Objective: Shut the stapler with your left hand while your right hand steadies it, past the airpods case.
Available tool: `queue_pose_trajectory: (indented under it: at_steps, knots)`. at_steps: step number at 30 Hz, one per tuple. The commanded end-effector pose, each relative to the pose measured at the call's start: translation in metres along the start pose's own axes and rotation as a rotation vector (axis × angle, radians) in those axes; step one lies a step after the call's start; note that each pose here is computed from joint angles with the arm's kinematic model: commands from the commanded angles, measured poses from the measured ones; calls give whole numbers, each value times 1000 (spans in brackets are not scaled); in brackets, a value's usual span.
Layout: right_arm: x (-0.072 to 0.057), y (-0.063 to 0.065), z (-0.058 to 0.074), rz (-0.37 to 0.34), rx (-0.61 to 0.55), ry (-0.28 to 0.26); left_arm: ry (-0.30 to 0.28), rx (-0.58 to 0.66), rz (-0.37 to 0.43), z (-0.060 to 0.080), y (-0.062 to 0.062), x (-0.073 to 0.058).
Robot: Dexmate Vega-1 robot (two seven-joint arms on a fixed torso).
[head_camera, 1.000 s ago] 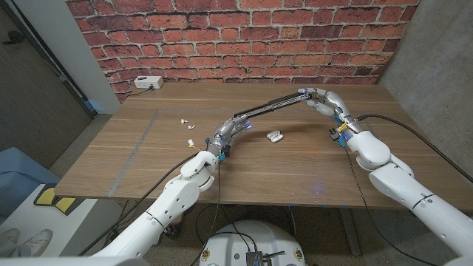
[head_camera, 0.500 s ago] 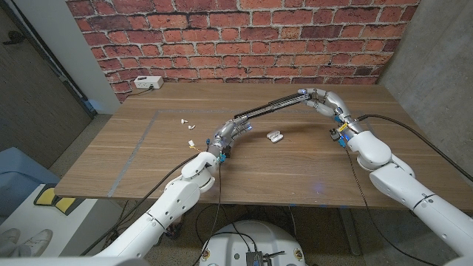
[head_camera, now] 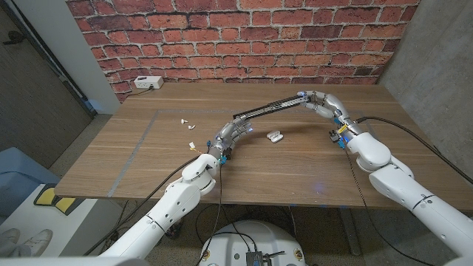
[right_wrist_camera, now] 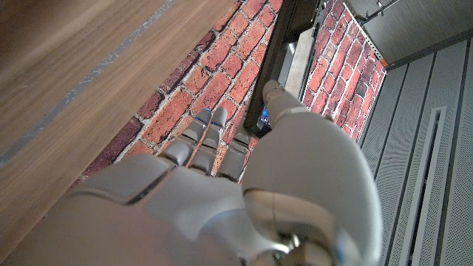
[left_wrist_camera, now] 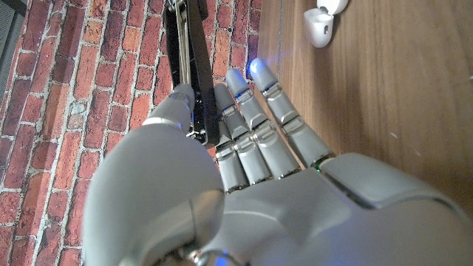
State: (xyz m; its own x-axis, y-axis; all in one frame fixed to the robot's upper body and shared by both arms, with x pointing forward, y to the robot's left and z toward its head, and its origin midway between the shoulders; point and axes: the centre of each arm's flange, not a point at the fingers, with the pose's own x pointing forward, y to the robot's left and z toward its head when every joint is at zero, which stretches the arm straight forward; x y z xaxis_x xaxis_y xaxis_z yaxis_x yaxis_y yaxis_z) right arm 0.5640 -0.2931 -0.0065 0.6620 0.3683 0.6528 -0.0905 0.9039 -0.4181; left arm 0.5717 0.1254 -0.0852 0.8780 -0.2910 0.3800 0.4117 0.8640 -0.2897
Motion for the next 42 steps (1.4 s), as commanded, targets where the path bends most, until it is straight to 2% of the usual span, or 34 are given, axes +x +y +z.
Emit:
queue_pose_trajectory:
  at_steps: [1, 14, 20, 33, 42]
  knots:
    - [0, -6, -4, -15, 24, 8, -94, -35, -13, -4, 3, -1]
    - [1, -7, -7, -16, 32, 18, -104, -47, -5, -7, 3, -3]
    - [1, -8, -7, -20, 33, 22, -160, -40, -30, -8, 3, -3]
    - [-2, -7, -3, -24, 44, 8, -179, -47, -9, -10, 1, -9]
    - [-1, -6, -3, -28, 64, 6, -180, -51, -35, -12, 0, -8]
